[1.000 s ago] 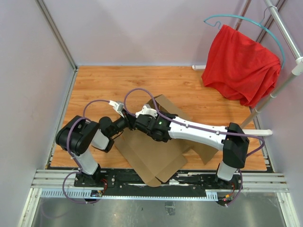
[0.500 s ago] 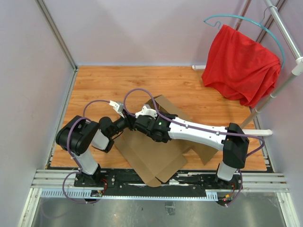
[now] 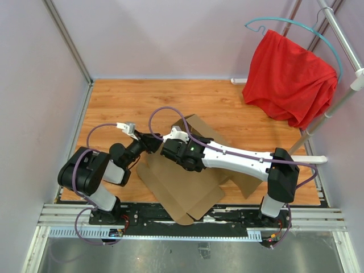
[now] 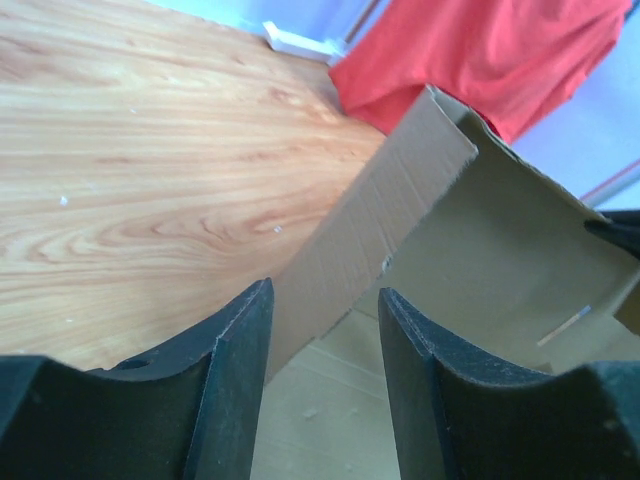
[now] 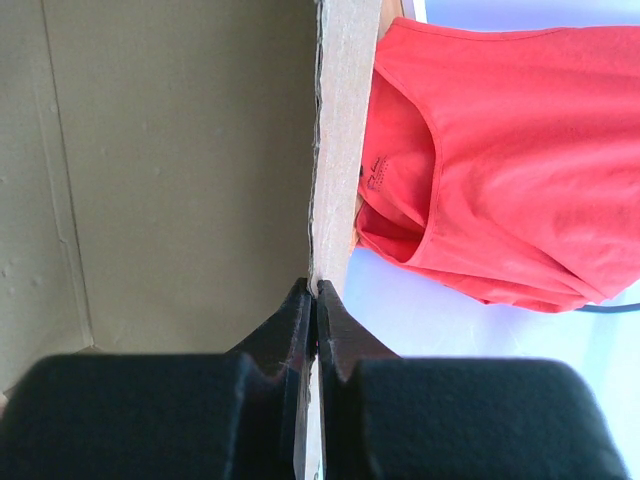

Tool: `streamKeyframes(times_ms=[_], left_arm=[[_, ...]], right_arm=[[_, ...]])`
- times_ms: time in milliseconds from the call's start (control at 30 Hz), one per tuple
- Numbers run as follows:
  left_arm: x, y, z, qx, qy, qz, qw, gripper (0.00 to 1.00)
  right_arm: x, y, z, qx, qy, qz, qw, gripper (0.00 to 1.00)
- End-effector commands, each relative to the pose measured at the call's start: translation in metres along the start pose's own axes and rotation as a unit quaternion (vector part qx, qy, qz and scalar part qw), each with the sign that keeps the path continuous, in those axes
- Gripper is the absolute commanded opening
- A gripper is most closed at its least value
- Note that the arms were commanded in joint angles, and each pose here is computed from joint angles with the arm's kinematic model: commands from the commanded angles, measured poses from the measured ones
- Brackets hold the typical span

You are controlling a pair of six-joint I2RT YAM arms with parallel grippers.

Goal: Fold the paper box

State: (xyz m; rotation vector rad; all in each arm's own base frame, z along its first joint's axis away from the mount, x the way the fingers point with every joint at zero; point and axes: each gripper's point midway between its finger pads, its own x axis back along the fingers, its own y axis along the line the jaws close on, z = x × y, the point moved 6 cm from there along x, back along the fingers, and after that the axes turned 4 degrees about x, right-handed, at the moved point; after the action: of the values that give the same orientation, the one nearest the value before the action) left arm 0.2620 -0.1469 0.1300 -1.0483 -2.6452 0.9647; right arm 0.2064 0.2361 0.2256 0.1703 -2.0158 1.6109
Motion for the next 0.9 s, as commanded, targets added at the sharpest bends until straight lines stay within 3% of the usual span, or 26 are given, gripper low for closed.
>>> streamKeyframes(times_ms=[0,400,867], left_arm=[[-0.006,-0.024,-0.055,-0.083,-0.141,0.057,0.985,0.51],[-0.051,-0.007,-0.038,-0.092,-0.071,0.120,0.986,0.48],[-0.054,-0.040,-0.007,-0.139,-0.005,0.220,0.965,0.47]], right_arm=[[0.006,0.011,0.004,-0.005,-0.004,-0.032,0.999,0.01],[0.010,0.009,0.005,-0.014,-0.012,-0.049,0.999,0.01],[0.011,0.013,0.000,-0.015,-0.016,-0.074,0.997,0.01]])
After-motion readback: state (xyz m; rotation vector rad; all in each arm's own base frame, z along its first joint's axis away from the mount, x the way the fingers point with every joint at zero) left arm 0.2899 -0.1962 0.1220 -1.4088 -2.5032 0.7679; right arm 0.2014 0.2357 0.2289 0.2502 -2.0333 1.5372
